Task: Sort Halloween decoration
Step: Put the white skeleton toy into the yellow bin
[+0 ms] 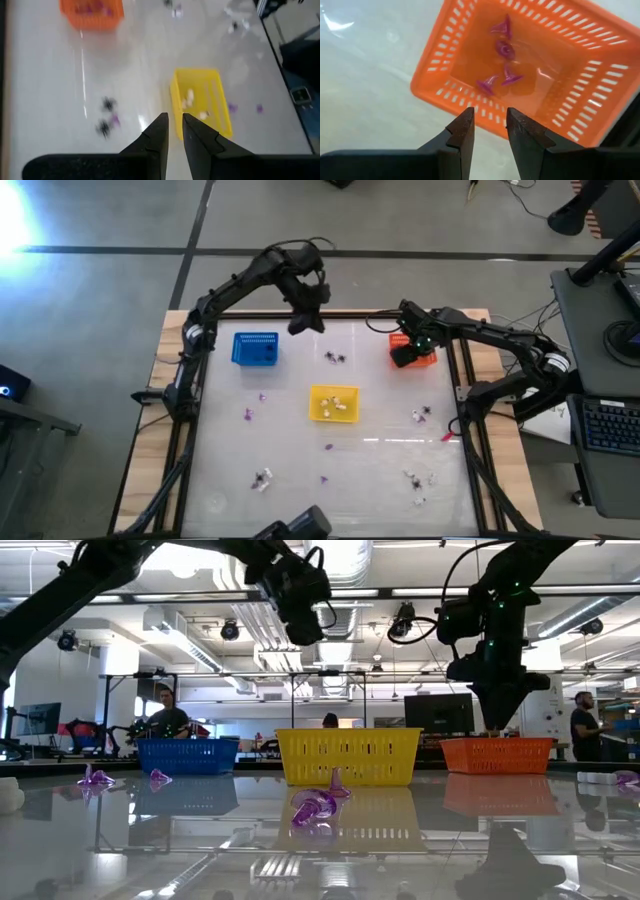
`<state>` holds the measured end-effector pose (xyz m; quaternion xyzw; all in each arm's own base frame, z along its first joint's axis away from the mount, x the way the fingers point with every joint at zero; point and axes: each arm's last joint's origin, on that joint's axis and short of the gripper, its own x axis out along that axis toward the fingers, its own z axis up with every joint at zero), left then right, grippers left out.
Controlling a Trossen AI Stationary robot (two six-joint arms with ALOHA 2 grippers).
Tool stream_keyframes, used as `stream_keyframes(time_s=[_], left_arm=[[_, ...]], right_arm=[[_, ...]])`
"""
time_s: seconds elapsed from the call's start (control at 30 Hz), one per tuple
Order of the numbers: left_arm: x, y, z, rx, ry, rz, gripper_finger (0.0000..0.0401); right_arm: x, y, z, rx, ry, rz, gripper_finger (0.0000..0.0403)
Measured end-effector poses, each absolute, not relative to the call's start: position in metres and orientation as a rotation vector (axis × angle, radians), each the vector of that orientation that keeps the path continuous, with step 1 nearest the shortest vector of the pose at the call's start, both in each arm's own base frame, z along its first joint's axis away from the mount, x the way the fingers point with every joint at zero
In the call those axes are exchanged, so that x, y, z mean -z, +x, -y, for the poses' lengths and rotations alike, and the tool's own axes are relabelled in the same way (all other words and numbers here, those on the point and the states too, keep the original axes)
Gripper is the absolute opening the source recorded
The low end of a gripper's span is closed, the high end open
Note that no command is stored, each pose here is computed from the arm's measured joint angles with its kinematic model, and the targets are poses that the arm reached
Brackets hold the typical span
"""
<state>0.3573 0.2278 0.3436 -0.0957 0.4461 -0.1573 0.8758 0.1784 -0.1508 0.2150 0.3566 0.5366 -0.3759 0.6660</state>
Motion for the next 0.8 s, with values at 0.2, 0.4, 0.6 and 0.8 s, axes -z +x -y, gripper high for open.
stream_keyframes(time_s=[0.2,0.4,0.6,0.8], left_arm=[[-0.355,0.345,-0.217,0.307,-0.249,-0.990,0.0039],[-0.358,0.342,-0.206,0.119,-0.199,-1.159,0.0039],[-0.374,0.339,-0.187,0.095,-0.164,-1.150,0.0039],[-0.396,0.329,-0.170,0.072,-0.171,-1.104,0.0039]], right_arm=[[-0.215,0.179,0.150,0.845,0.802,-1.210,0.0103],[-0.221,0.181,0.151,0.836,0.786,-1.190,0.0102],[-0.253,0.188,0.146,0.803,0.734,-1.090,0.0104],[-0.279,0.180,0.126,0.777,0.729,-1.096,0.0105]])
